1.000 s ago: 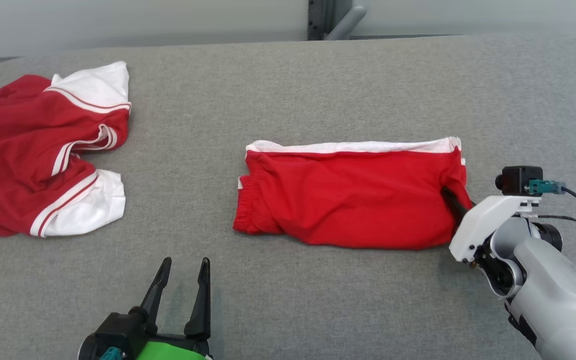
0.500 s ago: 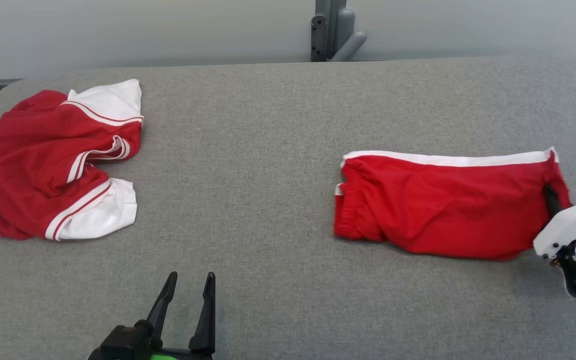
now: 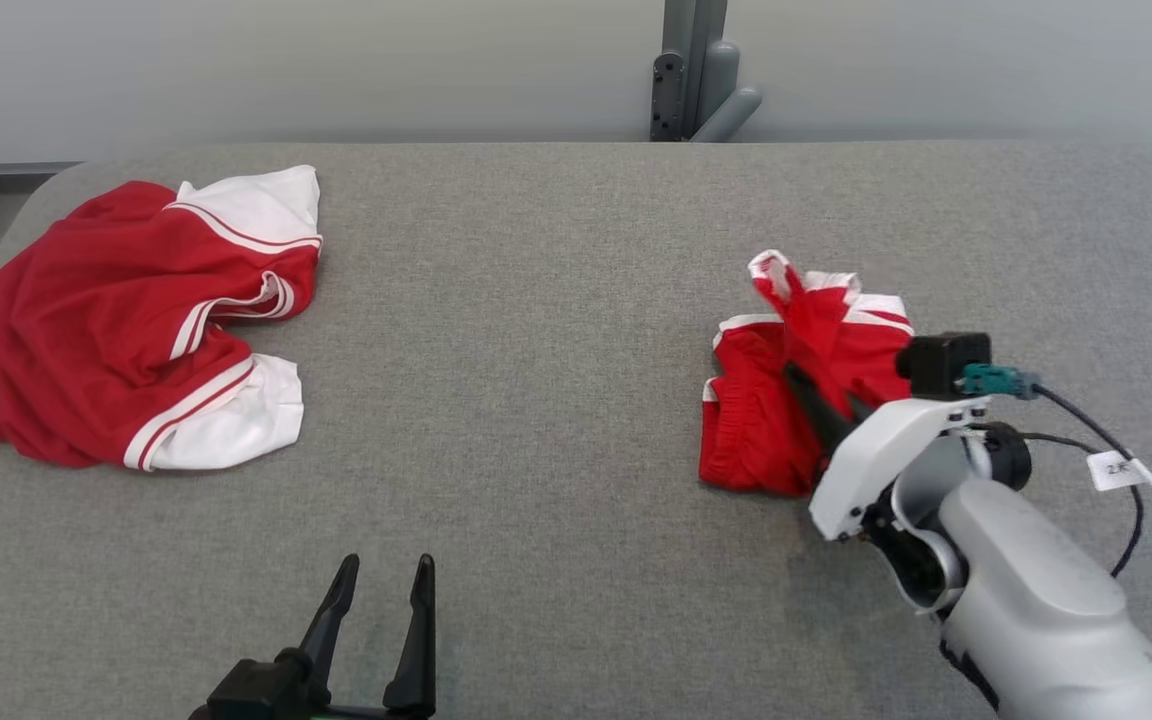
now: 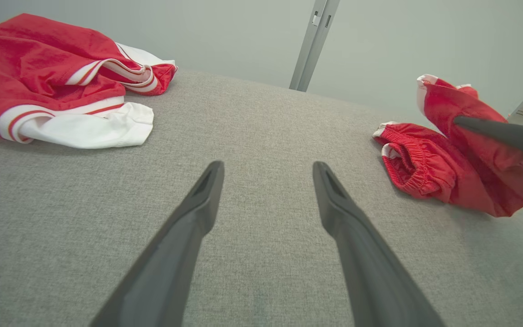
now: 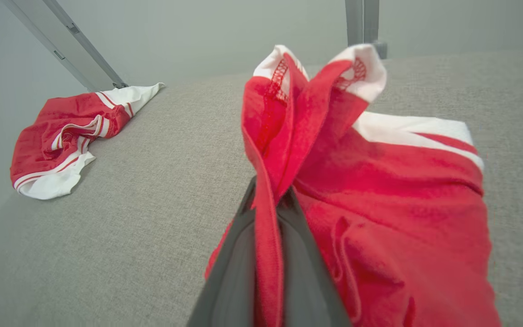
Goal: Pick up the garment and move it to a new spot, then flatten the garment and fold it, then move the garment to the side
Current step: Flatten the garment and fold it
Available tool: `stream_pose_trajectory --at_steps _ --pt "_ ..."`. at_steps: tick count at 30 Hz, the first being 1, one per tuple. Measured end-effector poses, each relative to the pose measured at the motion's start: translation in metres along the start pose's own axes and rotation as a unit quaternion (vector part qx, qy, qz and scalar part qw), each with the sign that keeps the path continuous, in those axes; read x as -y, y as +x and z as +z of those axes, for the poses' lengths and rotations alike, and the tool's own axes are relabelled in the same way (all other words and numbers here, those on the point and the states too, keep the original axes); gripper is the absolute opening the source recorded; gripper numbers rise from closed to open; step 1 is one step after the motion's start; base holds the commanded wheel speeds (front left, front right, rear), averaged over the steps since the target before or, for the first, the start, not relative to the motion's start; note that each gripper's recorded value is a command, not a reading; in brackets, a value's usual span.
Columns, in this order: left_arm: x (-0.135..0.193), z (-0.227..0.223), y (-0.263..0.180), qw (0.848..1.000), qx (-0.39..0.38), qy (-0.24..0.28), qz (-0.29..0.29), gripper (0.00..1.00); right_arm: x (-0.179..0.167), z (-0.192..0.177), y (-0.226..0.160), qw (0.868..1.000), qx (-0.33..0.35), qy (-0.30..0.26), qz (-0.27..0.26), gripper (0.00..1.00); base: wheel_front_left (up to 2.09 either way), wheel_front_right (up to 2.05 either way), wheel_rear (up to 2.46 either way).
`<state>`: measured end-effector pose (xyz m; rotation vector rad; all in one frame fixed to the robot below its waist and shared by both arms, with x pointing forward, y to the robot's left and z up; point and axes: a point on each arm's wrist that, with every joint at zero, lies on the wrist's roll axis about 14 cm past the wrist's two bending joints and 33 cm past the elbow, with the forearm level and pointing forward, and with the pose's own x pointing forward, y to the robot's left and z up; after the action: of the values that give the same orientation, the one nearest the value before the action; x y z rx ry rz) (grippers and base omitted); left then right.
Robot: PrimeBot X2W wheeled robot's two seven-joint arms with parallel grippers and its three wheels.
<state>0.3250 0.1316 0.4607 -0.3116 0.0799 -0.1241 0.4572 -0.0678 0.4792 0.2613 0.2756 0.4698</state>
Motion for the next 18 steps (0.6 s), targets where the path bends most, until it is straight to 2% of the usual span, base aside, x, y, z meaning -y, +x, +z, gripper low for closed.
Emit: stream_pose_trajectory --at_steps 9,13,15,16,18 --pt "-0.008 -0.003 -0.006 1.000 -0.004 -0.002 0.016 1.00 -0.041 -0.038 0.021 0.999 -0.047 -0.007 0.025 0.00 0.00 0.00 0.00" --pt "-0.013 -0.002 -0.009 1.000 -0.002 -0.003 0.026 1.00 -0.048 -0.045 0.023 0.998 -0.052 -0.013 0.027 0.00 0.00 0.00 0.00" --pt "-0.013 -0.002 -0.010 1.000 -0.001 -0.002 0.027 1.00 -0.050 -0.046 0.022 0.998 -0.052 -0.014 0.028 0.45 0.00 0.00 0.00" --pt "-0.014 -0.002 -0.010 1.000 -0.001 -0.002 0.027 1.00 -0.051 -0.046 0.022 0.998 -0.051 -0.015 0.029 1.00 0.00 0.00 0.00" --pt "-0.014 -0.002 -0.011 1.000 -0.001 -0.002 0.029 1.00 -0.054 -0.044 0.021 0.998 -0.043 -0.018 0.032 1.00 0.00 0.00 0.00"
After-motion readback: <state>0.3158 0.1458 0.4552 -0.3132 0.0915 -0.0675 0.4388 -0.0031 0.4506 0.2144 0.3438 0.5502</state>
